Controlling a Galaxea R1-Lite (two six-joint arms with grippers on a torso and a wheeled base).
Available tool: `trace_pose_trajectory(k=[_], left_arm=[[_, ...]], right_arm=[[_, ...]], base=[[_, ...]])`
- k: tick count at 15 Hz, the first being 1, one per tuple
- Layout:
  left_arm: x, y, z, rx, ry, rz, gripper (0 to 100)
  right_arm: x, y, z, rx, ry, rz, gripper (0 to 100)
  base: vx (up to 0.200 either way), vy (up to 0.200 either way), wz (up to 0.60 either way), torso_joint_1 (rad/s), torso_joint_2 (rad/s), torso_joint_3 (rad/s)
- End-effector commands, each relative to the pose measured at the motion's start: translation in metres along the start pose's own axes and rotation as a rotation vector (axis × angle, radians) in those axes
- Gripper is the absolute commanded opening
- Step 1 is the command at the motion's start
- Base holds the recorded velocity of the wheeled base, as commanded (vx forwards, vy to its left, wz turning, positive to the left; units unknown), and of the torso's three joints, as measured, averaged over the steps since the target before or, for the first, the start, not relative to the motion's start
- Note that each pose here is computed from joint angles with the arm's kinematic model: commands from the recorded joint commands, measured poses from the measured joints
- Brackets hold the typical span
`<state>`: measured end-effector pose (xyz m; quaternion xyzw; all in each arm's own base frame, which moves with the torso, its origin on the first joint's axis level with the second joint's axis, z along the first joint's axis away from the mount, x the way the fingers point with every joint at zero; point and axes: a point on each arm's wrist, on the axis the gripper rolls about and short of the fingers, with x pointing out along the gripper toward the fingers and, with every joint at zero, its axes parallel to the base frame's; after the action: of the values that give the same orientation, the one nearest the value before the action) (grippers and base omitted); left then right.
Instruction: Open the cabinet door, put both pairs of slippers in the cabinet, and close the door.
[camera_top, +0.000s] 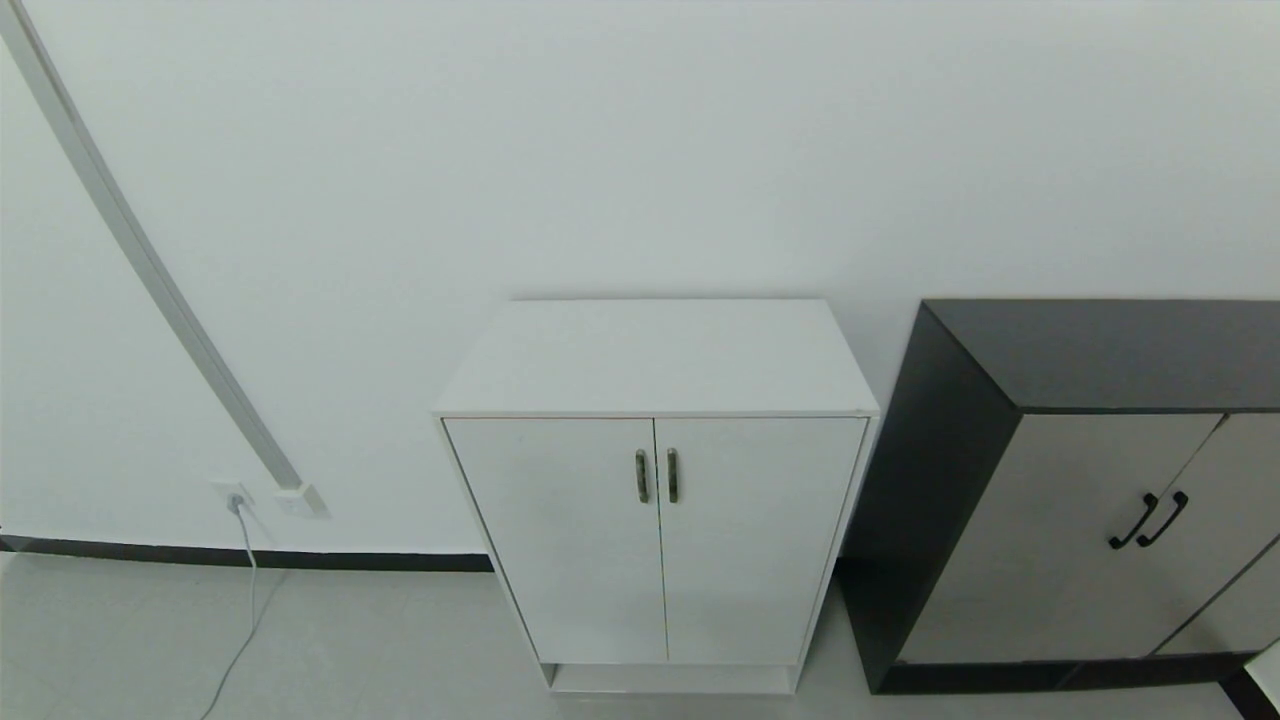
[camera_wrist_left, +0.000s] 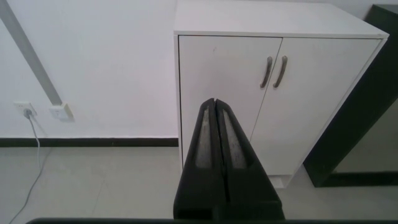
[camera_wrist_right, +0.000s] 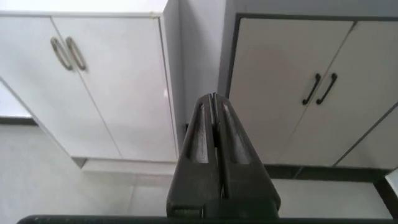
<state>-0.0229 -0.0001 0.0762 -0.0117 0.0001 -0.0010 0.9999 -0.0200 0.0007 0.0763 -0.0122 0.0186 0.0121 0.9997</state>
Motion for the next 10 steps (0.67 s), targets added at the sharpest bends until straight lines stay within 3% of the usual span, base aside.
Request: trace_pose_trajectory(k=[1, 4, 10], left_arm=[[0.0000, 0.0000, 0.0000, -0.001, 0.000, 0.000, 0], [0.0000, 0.0000, 0.0000, -0.001, 0.000, 0.000, 0], [0.0000, 0.0000, 0.0001, 0.010, -0.002, 0.005, 0]], right_arm=[[-0.0021, 0.0001, -0.0007, 0.015, -0.028, -0.004, 0], [-0.0027, -0.0001, -0.0002, 0.090, -0.042, -0.009, 0], [-0.0028, -0.0005, -0.0001, 0.090, -0.046, -0.024, 0]], base=[[0.000, 0.000, 0.00, 0.000, 0.00, 0.000], [0.000, 0.000, 0.00, 0.000, 0.00, 0.000], [0.000, 0.000, 0.00, 0.000, 0.00, 0.000]])
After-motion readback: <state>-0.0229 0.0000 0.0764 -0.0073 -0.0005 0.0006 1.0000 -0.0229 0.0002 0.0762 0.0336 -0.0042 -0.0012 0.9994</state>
